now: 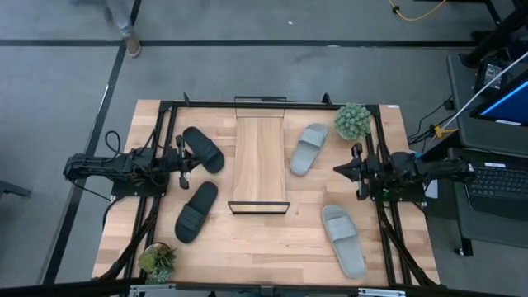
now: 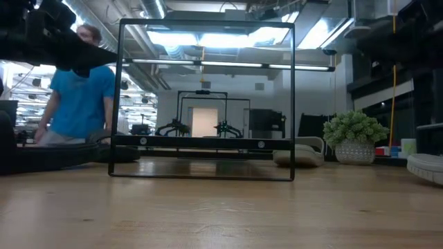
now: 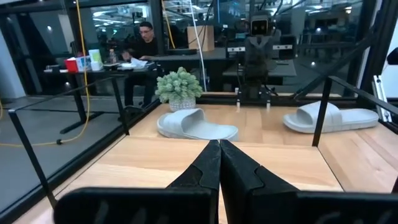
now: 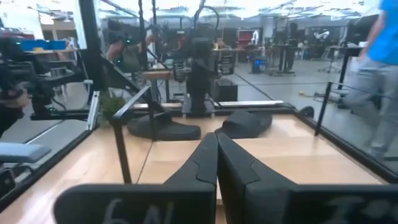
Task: Pick and place slides into the shelf
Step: Put the top black slides on the shelf
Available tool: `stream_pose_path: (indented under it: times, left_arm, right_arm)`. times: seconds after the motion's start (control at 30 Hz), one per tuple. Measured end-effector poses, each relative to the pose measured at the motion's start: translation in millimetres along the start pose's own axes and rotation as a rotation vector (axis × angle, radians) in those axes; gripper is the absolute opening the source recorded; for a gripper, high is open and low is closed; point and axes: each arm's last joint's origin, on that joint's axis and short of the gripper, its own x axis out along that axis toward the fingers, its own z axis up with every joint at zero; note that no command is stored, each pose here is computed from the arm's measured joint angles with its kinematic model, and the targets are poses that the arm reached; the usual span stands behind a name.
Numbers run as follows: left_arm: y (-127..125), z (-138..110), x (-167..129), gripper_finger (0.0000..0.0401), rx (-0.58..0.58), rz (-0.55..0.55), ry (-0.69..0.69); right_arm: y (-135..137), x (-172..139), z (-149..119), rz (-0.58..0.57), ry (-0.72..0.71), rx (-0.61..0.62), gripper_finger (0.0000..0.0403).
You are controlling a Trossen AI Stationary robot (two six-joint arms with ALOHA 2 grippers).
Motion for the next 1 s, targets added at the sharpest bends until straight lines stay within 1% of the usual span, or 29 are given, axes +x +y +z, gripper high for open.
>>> stream_pose_path:
  times: [0.23, 0.33, 0.43, 0.53, 0.7, 0.77, 0.9, 1.0]
  left_arm:
    - [0.2, 0.8, 0.4, 0.0000, -0.003, 0.009, -0.006]
    - [1.6, 0.7, 0.4, 0.0000, -0.010, 0.060, -0.005]
    - [3.4, 2.2, -0.5, 0.0000, -0.048, 0.112, 0.005]
    - [4.3, 9.3, -3.1, 0.0000, -0.094, 0.113, 0.015]
    - [6.8, 27.1, -8.5, 0.0000, -0.106, 0.130, -0.016]
    - [8.8, 32.0, -11.0, 0.0000, -0.103, 0.163, -0.007]
    - [14.2, 33.5, -13.8, 0.0000, -0.111, 0.283, 0.044]
    - [16.9, 31.9, -11.7, 0.0000, -0.128, 0.326, 0.063]
  right_arm:
    - [-2.6, 2.7, 9.3, -0.033, 0.052, -0.034, 0.0004]
    - [-3.5, 3.7, 14.1, -0.044, 0.049, -0.035, 0.0005]
    - [-4.0, 4.4, 15.5, -0.049, 0.053, -0.036, 0.0005]
    - [-4.2, 4.4, 15.5, -0.050, 0.053, -0.032, 0.0006]
    - [-4.2, 4.4, 16.2, -0.050, 0.047, -0.032, 0.0006]
    - [-4.2, 4.4, 16.1, -0.050, 0.047, -0.032, 0.0006]
    - [-4.2, 4.4, 16.2, -0.050, 0.047, -0.032, 0.0006]
    - [-4.2, 4.4, 16.2, -0.050, 0.047, -0.032, 0.0006]
